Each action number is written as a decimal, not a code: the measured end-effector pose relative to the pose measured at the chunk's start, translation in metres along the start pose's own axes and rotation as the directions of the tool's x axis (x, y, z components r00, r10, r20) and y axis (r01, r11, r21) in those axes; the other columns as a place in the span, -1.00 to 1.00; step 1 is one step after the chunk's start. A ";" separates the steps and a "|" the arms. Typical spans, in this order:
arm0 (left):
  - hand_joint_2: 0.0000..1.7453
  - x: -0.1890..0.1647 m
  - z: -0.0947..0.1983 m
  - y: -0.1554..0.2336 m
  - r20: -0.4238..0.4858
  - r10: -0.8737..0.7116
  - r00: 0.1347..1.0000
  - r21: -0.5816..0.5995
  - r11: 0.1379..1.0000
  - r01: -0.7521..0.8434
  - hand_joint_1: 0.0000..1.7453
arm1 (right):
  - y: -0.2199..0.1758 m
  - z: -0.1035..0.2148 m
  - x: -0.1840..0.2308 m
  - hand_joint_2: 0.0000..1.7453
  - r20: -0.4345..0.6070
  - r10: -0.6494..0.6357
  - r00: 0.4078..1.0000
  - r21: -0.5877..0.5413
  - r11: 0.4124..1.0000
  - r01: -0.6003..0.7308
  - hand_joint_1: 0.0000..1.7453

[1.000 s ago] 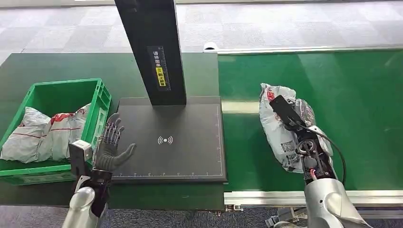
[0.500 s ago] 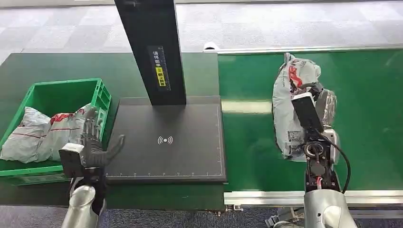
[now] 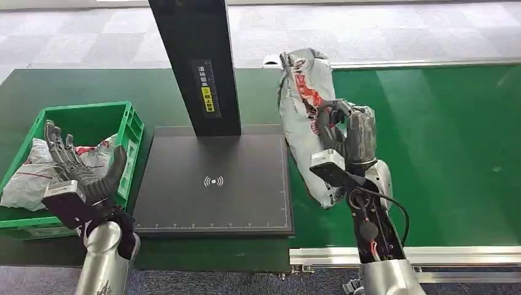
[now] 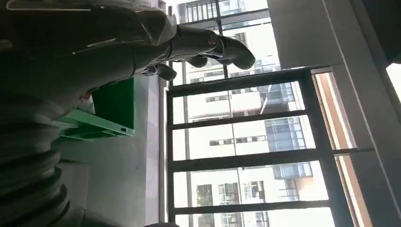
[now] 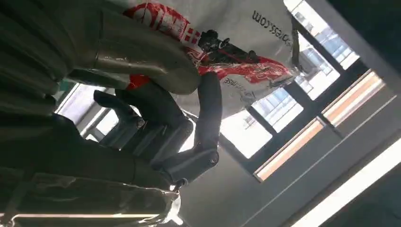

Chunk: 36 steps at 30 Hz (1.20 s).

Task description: Moved the parcel from conveyor to table for the left to box.

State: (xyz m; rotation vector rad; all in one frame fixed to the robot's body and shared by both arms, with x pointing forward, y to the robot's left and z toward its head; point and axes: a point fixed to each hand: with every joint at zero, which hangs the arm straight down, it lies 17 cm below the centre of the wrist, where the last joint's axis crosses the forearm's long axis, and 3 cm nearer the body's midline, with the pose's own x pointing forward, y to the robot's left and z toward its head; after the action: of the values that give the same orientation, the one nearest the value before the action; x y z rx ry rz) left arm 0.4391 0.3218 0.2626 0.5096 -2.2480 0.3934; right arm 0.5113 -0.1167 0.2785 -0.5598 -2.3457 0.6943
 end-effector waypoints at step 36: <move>1.00 -0.002 -0.003 -0.065 -0.030 0.103 0.994 -0.120 0.987 -0.106 -1.00 | 0.212 0.072 0.019 1.00 -0.046 0.025 0.999 0.745 0.667 0.017 -1.00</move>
State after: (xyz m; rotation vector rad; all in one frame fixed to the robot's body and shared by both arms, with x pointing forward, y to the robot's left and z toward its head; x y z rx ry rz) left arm 0.4730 0.2667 0.2703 0.3233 -2.2656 0.3111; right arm 0.4947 0.0330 0.1121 -0.1914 -1.7635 1.5171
